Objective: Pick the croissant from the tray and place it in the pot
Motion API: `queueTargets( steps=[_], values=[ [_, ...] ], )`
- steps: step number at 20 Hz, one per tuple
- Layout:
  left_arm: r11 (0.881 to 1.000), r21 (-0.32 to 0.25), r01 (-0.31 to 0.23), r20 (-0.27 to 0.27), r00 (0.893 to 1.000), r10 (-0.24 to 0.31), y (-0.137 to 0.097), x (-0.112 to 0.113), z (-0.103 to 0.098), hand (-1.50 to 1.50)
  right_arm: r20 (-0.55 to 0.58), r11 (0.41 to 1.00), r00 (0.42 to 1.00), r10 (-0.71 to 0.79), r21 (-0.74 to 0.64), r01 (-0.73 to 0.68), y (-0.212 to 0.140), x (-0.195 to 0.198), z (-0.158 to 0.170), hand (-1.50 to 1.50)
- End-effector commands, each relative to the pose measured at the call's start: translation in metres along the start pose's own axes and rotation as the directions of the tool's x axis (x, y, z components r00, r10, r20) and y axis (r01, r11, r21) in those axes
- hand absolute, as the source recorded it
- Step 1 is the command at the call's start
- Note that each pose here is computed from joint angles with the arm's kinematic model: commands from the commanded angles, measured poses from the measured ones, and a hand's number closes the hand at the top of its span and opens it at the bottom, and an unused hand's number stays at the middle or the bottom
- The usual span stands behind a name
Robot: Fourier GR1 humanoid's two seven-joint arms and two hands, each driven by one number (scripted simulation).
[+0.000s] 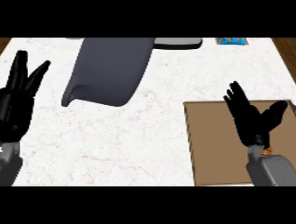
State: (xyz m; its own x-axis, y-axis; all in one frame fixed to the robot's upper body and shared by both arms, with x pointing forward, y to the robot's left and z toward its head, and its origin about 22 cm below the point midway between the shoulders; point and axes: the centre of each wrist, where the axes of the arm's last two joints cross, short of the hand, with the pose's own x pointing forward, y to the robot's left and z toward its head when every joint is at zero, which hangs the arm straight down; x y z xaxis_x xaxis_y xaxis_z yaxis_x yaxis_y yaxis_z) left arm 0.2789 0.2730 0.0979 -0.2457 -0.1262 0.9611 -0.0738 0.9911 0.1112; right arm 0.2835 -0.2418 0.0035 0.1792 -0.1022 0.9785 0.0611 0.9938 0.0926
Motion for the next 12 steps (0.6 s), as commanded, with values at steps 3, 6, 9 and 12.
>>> queueTargets(
  steps=[3,6,9,12],
  values=[
    [0.983,0.069,0.171,-0.187,0.970,-0.156,0.038,-0.035,0.031,0.00,-0.115,0.961,0.986,0.123,-0.233,-0.148,-0.095,-0.008,0.037,1.50],
    [0.938,0.085,0.335,-0.363,0.887,-0.284,0.071,-0.062,0.057,0.00,-0.198,0.863,0.962,0.189,-0.434,-0.259,-0.166,0.006,0.065,1.50],
    [0.955,0.075,0.289,-0.398,0.886,-0.237,0.061,-0.067,0.061,0.00,-0.133,0.505,0.668,0.732,-0.552,-0.664,-0.197,0.029,0.072,-1.50],
    [0.951,0.053,0.306,-0.429,0.867,-0.255,0.071,-0.075,0.079,0.00,-0.082,0.455,0.625,0.776,-0.614,-0.645,-0.185,-0.022,0.108,-1.50]
  ],
)
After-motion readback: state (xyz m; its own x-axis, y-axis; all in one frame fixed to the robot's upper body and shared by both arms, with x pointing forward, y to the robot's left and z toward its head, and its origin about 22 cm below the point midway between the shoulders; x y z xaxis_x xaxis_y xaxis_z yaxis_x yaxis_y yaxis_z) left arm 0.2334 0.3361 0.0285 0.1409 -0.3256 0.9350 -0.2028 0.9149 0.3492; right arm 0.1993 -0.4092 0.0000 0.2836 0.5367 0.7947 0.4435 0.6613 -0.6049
